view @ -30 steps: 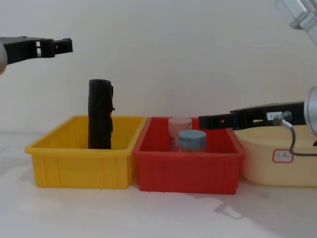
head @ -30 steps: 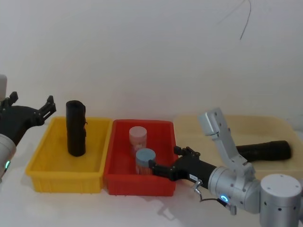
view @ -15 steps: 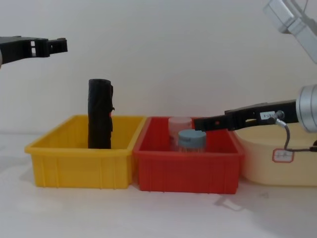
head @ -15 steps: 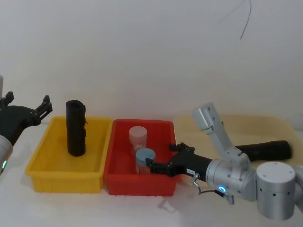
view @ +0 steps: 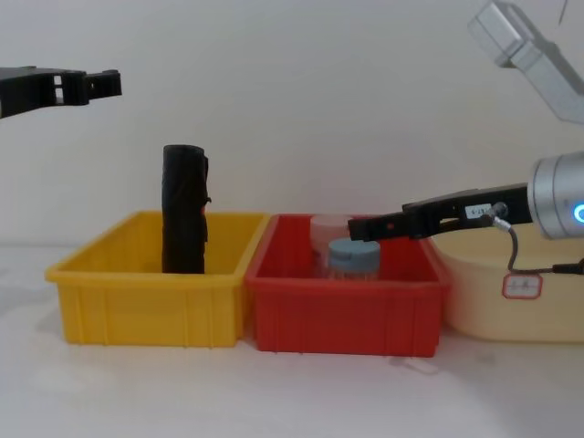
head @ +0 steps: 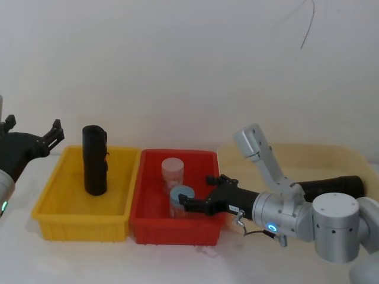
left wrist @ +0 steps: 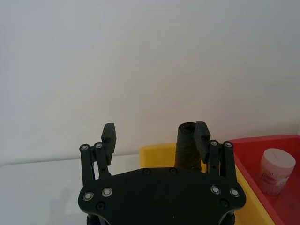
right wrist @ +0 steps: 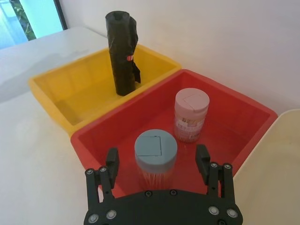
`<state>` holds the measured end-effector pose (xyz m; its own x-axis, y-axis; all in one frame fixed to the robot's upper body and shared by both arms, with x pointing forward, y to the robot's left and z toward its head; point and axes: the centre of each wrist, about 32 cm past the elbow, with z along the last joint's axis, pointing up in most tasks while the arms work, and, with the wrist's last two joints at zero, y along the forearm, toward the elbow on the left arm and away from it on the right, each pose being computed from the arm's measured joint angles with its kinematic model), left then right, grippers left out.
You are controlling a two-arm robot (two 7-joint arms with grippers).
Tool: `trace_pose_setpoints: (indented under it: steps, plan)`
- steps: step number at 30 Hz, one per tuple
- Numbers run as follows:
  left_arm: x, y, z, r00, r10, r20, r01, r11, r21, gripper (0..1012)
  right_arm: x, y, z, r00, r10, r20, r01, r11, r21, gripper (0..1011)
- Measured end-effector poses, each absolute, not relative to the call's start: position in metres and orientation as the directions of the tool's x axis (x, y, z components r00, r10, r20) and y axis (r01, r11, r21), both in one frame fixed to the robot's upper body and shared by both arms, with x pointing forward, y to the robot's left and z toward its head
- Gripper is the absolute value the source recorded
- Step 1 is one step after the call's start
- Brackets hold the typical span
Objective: Pick up the garbage bag with the one hand and transfer it to the other hand.
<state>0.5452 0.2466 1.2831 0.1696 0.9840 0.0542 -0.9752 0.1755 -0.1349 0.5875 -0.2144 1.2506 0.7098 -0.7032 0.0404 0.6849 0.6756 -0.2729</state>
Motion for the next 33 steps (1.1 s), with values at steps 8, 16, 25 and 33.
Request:
trace_pose_setpoints:
  steps: [8, 16, 25, 33]
  plan:
    - [0.545, 0.247, 1.283, 0.168, 0.984, 0.054, -0.975, 0.174, -0.135, 1001, 0.599, -0.212, 1.247, 0.715, -0.698, 0.035, 0.677, 0.679, -0.283, 1001]
    - [0.545, 0.247, 1.283, 0.168, 0.984, 0.054, -0.976, 0.174, -0.135, 1001, 0.607, -0.208, 1.245, 0.723, -0.690, 0.029, 0.667, 0.686, -0.289, 1001]
    - [0.545, 0.247, 1.283, 0.168, 0.984, 0.054, -0.975, 0.174, -0.135, 1001, 0.615, -0.203, 1.241, 0.731, -0.682, 0.022, 0.656, 0.694, -0.297, 1001]
    - [0.545, 0.247, 1.283, 0.168, 0.984, 0.054, -0.975, 0.174, -0.135, 1001, 0.622, -0.200, 1.237, 0.735, -0.678, 0.014, 0.648, 0.697, -0.307, 1001]
